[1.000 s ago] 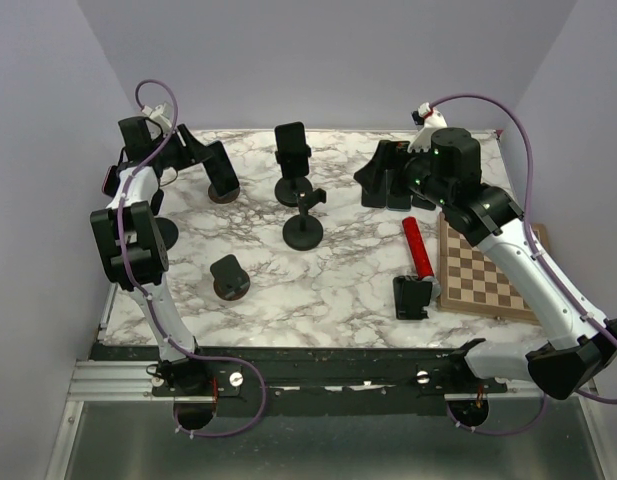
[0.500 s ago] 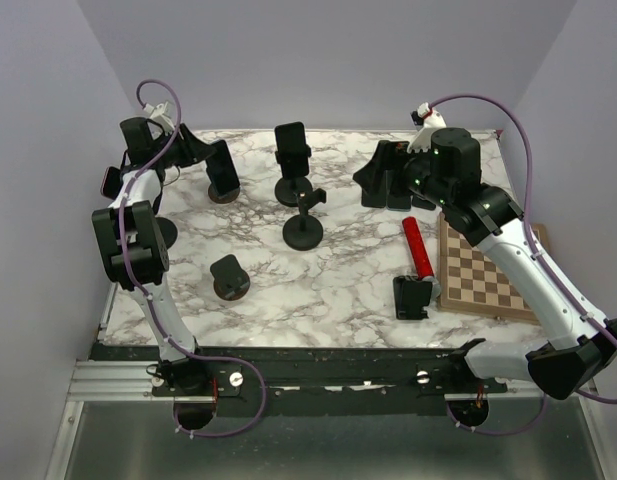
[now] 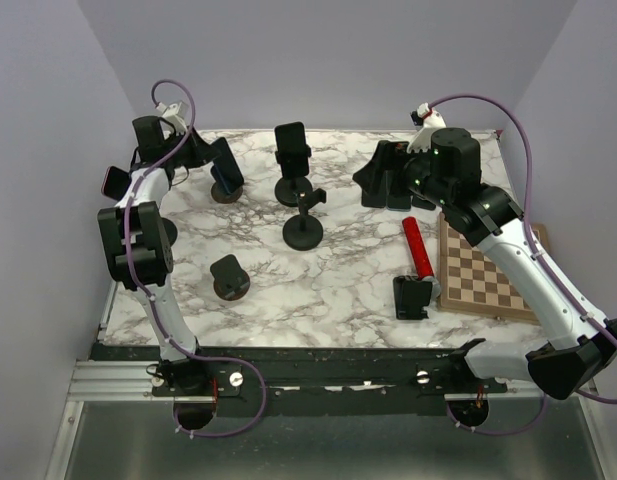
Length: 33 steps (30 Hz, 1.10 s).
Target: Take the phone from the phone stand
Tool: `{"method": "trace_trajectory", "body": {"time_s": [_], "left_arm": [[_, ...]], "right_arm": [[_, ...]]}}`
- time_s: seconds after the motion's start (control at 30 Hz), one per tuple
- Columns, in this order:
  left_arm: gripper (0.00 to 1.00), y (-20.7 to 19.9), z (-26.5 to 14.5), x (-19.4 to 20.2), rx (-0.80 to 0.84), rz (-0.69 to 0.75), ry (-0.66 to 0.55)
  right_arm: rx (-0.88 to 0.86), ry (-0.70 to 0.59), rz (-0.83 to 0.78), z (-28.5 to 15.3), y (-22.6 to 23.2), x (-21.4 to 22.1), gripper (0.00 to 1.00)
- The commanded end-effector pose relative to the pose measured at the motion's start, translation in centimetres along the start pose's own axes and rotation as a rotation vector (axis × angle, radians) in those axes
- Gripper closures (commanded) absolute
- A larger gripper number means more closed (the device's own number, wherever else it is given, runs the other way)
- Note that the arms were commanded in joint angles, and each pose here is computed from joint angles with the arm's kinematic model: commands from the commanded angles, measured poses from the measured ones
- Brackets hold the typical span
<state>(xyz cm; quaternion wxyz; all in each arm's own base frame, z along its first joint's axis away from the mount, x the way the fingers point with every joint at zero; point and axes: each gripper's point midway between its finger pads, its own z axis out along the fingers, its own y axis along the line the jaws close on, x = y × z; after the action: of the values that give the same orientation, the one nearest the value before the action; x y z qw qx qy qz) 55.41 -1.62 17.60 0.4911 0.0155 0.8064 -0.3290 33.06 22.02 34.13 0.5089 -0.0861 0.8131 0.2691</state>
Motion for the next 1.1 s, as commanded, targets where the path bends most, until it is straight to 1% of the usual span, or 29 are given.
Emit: {"method": "trace_trajectory", "body": {"time_s": [0.0, 0.17, 0.23, 0.27, 0.37, 0.47, 0.6, 0.7, 0.77, 0.9, 0.97, 1.07], "left_arm": [[0.89, -2.7, -1.2, -2.9, -0.010, 0.064, -0.025], [0.92, -4.2, -2.4, -4.9, -0.015, 0.090, -0.058], [0.99, -4.8, -3.1, -5.6, -0.029, 0.091, -0.074], [1.00, -5.1, -3.4, -6.1, -0.037, 0.091, -0.083], [1.00, -6.4, -4.6, -7.4, -0.053, 0.090, -0.106], [1.00, -7.9, -6.1, -8.6, -0.086, 0.058, -0.124], [1.00, -10.1, -10.1, -9.7, -0.192, -0.042, -0.158], [1.00, -13.4, -13.5, -10.0, -0.188, -0.069, -0.210], [1.00, -16.5, -15.9, -10.2, -0.130, -0.057, -0.279], [1.00, -24.2, -20.3, -10.5, 0.086, 0.022, -0.377], [1.00, -27.8, -21.5, -9.8, 0.211, 0.069, -0.376], [1.00, -31.7, -21.7, -7.7, 0.319, 0.093, -0.346]], "right_arm": [[-0.025, -0.002, -0.008, -0.5, 0.4, -0.3, 0.00], [-0.023, -0.007, -0.012, -0.7, 0.4, -0.4, 0.00], [-0.026, -0.005, -0.009, -0.5, 0.5, -0.3, 0.00], [-0.029, -0.002, -0.008, -0.4, 0.5, -0.2, 0.00], [-0.034, 0.010, -0.005, 0.1, 0.5, 0.3, 0.00], [-0.034, 0.019, -0.004, 0.6, 0.4, 0.5, 0.00], [-0.042, 0.033, -0.008, 1.4, 0.6, 0.6, 0.00], [-0.064, 0.048, -0.021, 2.2, 1.6, 0.6, 0.00], [-0.082, 0.060, -0.045, 3.0, 3.1, 0.9, 0.00], [-0.110, 0.084, -0.104, 4.7, 6.8, 1.8, 0.00], [-0.133, 0.080, -0.129, 5.2, 9.1, 2.1, 0.00], [-0.164, 0.019, -0.169, 5.1, 13.1, 1.8, 0.00]]}}
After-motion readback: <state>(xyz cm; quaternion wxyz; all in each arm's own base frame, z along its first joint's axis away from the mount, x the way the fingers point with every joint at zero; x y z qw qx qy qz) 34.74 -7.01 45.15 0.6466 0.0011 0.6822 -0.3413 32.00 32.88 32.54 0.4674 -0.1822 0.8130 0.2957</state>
